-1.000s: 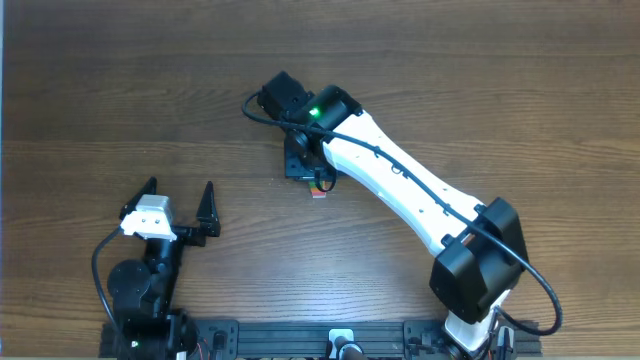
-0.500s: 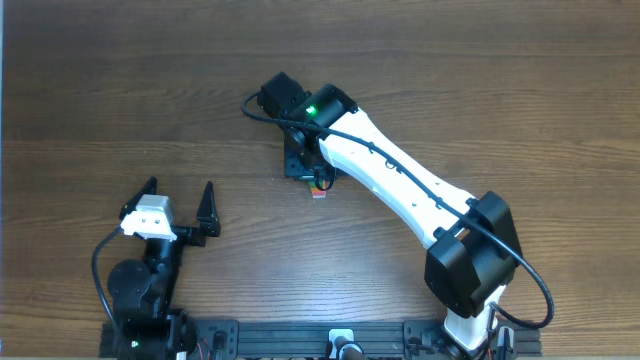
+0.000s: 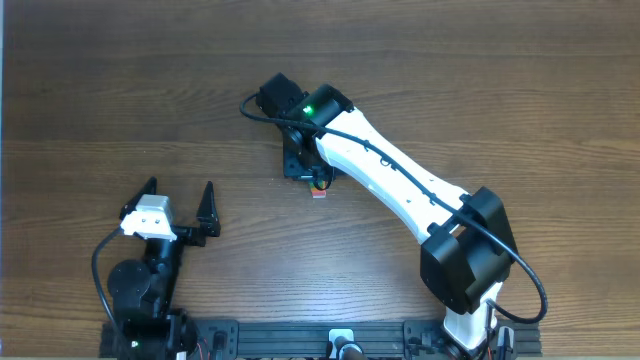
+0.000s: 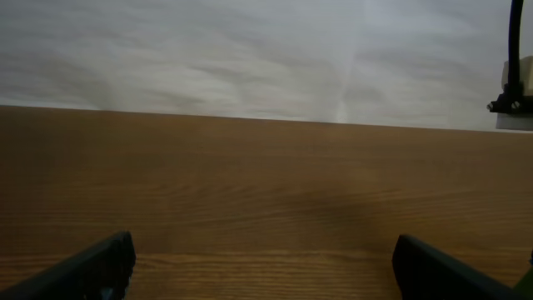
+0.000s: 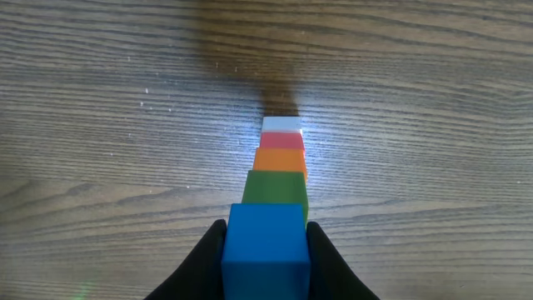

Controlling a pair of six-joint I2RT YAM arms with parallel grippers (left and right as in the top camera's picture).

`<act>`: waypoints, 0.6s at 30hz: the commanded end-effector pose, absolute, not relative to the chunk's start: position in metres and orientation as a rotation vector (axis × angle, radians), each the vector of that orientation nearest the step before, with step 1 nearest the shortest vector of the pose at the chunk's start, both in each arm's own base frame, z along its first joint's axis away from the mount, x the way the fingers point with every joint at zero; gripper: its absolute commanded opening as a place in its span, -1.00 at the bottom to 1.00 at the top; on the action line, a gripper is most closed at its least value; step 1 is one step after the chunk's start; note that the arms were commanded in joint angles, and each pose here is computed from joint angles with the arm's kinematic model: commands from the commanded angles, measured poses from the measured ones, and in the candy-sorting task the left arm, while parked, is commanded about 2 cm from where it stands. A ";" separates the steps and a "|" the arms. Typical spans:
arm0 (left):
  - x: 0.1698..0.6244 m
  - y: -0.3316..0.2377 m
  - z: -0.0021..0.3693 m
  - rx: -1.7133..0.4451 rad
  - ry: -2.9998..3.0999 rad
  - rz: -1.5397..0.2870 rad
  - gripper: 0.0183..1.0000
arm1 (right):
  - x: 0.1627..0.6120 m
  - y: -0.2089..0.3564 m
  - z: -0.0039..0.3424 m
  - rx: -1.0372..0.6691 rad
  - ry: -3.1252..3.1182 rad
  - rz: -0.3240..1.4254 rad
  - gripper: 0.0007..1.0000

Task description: Stack Cubes

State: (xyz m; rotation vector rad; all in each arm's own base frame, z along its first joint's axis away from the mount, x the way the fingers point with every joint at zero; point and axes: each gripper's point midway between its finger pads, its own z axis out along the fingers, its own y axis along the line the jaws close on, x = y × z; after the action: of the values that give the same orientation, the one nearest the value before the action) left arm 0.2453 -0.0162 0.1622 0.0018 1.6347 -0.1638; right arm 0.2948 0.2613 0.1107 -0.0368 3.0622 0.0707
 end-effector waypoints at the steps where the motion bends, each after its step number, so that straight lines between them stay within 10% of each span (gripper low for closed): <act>1: 0.245 -0.015 0.160 0.006 1.635 -0.150 1.00 | 0.297 0.257 0.107 -0.008 3.070 0.054 -0.66; 18: 0.245 -0.015 0.160 0.006 1.635 -0.150 1.00 | 0.297 0.253 0.106 -0.001 3.073 0.031 -0.65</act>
State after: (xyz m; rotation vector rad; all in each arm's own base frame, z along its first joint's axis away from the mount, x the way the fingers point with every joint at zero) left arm 0.2453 -0.0162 0.1622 0.0018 1.6347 -0.1638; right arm 0.2943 0.2573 0.1104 -0.0277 3.0714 0.0578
